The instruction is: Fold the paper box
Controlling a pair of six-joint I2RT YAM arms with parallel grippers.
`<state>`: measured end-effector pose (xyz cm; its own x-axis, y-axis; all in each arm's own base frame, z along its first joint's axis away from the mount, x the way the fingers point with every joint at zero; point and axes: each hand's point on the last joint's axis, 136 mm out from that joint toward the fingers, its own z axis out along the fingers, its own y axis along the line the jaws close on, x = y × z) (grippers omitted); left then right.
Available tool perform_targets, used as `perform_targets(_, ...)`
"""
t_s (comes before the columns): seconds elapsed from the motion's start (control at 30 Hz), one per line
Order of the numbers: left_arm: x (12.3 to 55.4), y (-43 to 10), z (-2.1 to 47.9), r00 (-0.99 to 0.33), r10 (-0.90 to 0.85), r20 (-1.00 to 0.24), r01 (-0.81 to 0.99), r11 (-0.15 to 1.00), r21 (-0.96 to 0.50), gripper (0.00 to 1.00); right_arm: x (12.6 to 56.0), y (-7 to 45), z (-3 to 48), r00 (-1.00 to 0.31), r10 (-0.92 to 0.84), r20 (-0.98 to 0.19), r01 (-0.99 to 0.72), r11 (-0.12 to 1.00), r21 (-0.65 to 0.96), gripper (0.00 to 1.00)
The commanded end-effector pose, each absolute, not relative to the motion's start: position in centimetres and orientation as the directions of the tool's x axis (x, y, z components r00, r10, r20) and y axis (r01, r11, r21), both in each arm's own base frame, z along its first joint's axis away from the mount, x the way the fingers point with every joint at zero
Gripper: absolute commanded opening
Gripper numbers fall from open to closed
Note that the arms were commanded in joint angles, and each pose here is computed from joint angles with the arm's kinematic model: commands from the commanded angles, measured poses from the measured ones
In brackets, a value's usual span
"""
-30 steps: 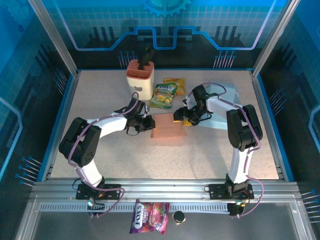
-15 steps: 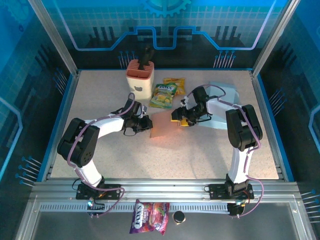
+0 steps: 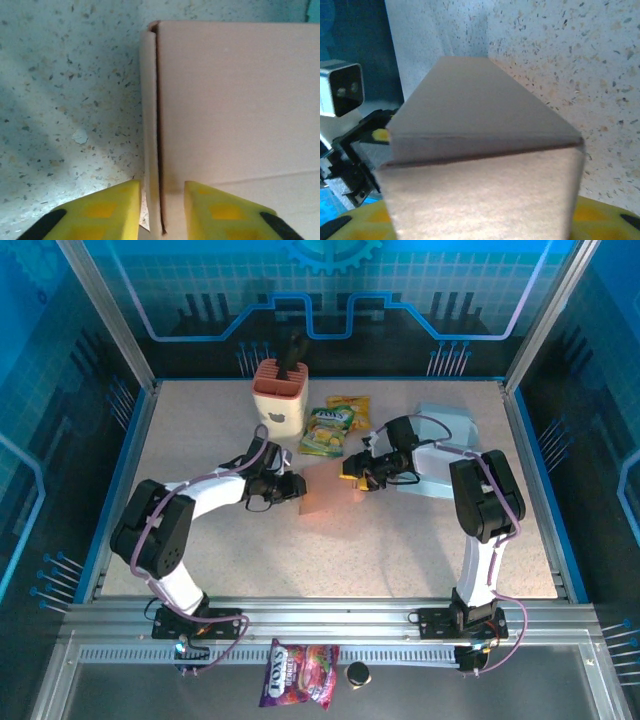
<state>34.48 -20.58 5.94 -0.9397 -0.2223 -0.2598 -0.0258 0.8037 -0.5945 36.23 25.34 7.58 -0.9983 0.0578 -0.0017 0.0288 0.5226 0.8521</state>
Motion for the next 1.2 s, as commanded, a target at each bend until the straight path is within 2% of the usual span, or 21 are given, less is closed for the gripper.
perform_targets(0.0,34.7,-19.7,8.6,-0.911,-0.226,-0.345,0.018,0.813,-0.582,0.35,36.6,26.0,10.2,-0.995,0.099,0.008,0.052,0.454,0.889,0.49)
perform_targets(0.13,35.1,-19.6,11.4,-0.876,-0.254,-0.410,0.049,0.799,-0.600,0.43,37.1,25.7,11.0,-0.982,0.174,0.075,0.139,0.394,0.908,0.44)
perform_targets(0.3,35.2,-20.2,15.9,-0.816,-0.241,-0.525,0.181,0.757,-0.628,0.45,37.4,25.0,11.8,-0.938,0.276,0.211,0.294,0.309,0.904,0.39)
perform_targets(0.4,33.6,-22.5,19.7,-0.718,-0.083,-0.691,0.454,0.696,-0.556,0.45,36.7,24.8,12.5,-0.897,0.300,0.325,0.408,0.281,0.869,0.36)
perform_targets(0.5,30.1,-25.0,21.3,-0.557,0.193,-0.808,0.701,0.630,-0.333,0.53,35.3,24.6,12.7,-0.849,0.306,0.431,0.513,0.284,0.810,0.34)
perform_targets(0.63,26.9,-26.5,20.0,-0.370,0.516,-0.773,0.858,0.509,-0.071,0.56,33.1,24.1,12.7,-0.780,0.317,0.540,0.622,0.301,0.723,0.34)
perform_targets(0.7,26.4,-26.7,19.6,-0.264,0.595,-0.759,0.896,0.442,0.035,0.57,32.1,23.9,12.8,-0.751,0.326,0.574,0.658,0.302,0.689,0.34)
perform_targets(0.8,26.5,-26.7,19.2,-0.121,0.658,-0.743,0.913,0.367,0.176,0.68,31.1,23.6,13.1,-0.724,0.332,0.605,0.689,0.301,0.659,0.34)
perform_targets(0.93,26.3,-27.0,17.9,-0.052,0.710,-0.703,0.932,0.287,0.220,0.72,30.3,23.4,13.3,-0.701,0.338,0.628,0.713,0.303,0.633,0.34)
perform_targets(1.17,26.9,-27.3,15.6,-0.039,0.744,-0.667,0.939,0.256,0.231,0.75,29.3,23.5,13.5,-0.663,0.336,0.669,0.749,0.286,0.598,0.33)
